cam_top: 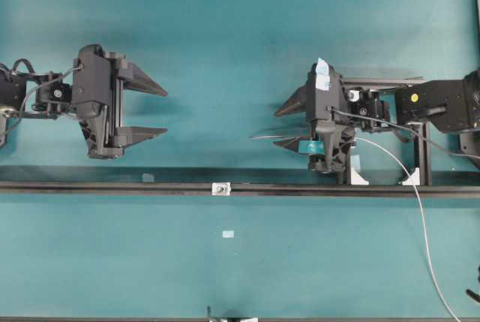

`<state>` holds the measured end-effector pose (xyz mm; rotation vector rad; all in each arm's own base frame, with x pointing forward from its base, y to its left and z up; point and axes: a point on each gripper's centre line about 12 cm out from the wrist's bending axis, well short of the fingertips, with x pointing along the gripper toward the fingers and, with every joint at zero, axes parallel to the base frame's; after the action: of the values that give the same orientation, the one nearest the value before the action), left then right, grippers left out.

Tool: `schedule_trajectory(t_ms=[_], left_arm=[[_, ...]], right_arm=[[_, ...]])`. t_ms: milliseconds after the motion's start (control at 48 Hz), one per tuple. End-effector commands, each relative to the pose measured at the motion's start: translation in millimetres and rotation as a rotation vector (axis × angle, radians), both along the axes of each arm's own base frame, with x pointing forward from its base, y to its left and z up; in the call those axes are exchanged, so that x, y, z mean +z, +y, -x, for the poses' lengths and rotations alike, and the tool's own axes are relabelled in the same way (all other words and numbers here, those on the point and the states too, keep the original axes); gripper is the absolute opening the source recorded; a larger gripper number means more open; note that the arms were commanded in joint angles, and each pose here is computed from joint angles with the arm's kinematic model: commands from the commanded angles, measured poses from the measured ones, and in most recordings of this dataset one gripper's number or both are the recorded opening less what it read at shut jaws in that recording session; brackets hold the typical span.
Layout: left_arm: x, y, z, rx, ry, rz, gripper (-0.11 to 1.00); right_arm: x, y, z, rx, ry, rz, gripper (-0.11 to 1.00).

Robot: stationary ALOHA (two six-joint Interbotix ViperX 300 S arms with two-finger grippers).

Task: Insert the wire through the hole in the metal fitting marked with a red label. (retake)

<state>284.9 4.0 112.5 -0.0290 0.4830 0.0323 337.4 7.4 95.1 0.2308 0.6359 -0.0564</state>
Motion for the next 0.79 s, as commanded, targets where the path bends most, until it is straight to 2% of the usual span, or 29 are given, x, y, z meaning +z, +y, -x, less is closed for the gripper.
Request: schedule_trajectory(t_ms=[0, 292, 417, 480, 563, 647, 709, 772], left_arm=[[6.7, -1.0, -4.5, -0.006, -0.031, -0.002, 0.58], [7.8, -1.0, -6.4, -0.006, -0.035, -0.002, 0.58], [8.7, -1.0, -6.9, -0.006, -0.038, -0.002, 0.58], [8.7, -1.0, -6.9, -0.006, -0.038, -0.002, 0.58], [8.7, -1.0, -6.9, -0.006, -0.038, -0.002, 0.58], [8.7, -1.0, -6.9, -0.006, -0.038, -0.002, 0.58], [8.7, -1.0, -6.9, -0.006, -0.038, -0.002, 0.58], [8.7, -1.0, -6.9, -0.006, -0.038, -0.002, 0.58]], right_arm=[[5.5, -0.5, -2.6, -0.002, -0.026, -0.001, 0.7], [5.1, -0.5, -2.1, -0.002, -0.025, -0.001, 0.7], [5.1, -0.5, -2.1, -0.002, -0.025, -0.001, 0.65], [4.8, -0.5, -1.9, -0.001, -0.021, 0.001, 0.55], [3.9, -0.4, -1.1, 0.002, -0.015, 0.004, 0.3], [2.1, -0.5, 0.6, 0.002, -0.002, 0.004, 0.11], [1.4, -0.5, 1.0, 0.003, 0.009, 0.006, 0.03], [2.8, -0.4, -0.9, 0.003, 0.004, 0.006, 0.02]])
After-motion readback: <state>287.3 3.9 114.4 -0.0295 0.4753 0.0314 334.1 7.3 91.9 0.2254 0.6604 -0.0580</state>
